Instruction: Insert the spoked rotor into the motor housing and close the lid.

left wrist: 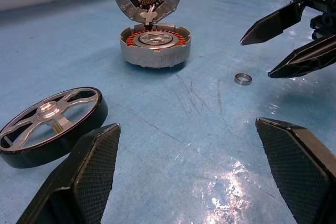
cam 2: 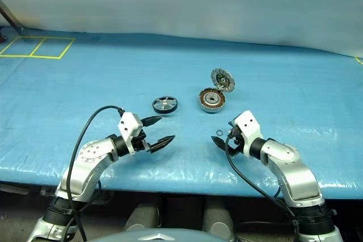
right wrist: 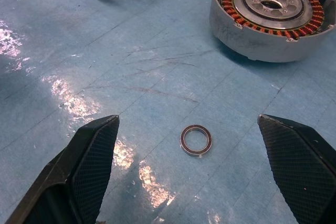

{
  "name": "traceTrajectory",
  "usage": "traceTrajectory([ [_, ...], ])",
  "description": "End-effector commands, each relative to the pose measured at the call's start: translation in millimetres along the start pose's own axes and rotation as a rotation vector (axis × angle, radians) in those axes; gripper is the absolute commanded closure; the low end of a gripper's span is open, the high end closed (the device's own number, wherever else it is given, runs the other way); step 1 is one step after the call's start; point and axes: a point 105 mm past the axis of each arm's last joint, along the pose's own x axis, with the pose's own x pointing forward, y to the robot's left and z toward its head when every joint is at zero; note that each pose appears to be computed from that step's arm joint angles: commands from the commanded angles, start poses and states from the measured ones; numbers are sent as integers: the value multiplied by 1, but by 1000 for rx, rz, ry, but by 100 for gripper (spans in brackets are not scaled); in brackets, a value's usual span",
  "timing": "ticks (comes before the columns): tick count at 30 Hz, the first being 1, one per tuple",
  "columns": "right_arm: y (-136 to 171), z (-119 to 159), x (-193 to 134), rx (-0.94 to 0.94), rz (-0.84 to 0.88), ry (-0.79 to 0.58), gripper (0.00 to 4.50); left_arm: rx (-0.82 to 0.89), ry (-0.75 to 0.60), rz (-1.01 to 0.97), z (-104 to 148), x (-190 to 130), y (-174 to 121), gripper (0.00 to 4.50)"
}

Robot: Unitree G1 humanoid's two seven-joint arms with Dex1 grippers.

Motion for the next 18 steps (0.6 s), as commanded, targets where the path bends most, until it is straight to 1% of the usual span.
traceTrajectory([
  [1, -3, 12, -1, -35, -7, -34, 4, 31, -38, -10, 12, 2, -2, 0],
  [18, -4, 11, -1, -33, -21, -36, 4, 30, -40, -14, 11, 5, -3, 0],
])
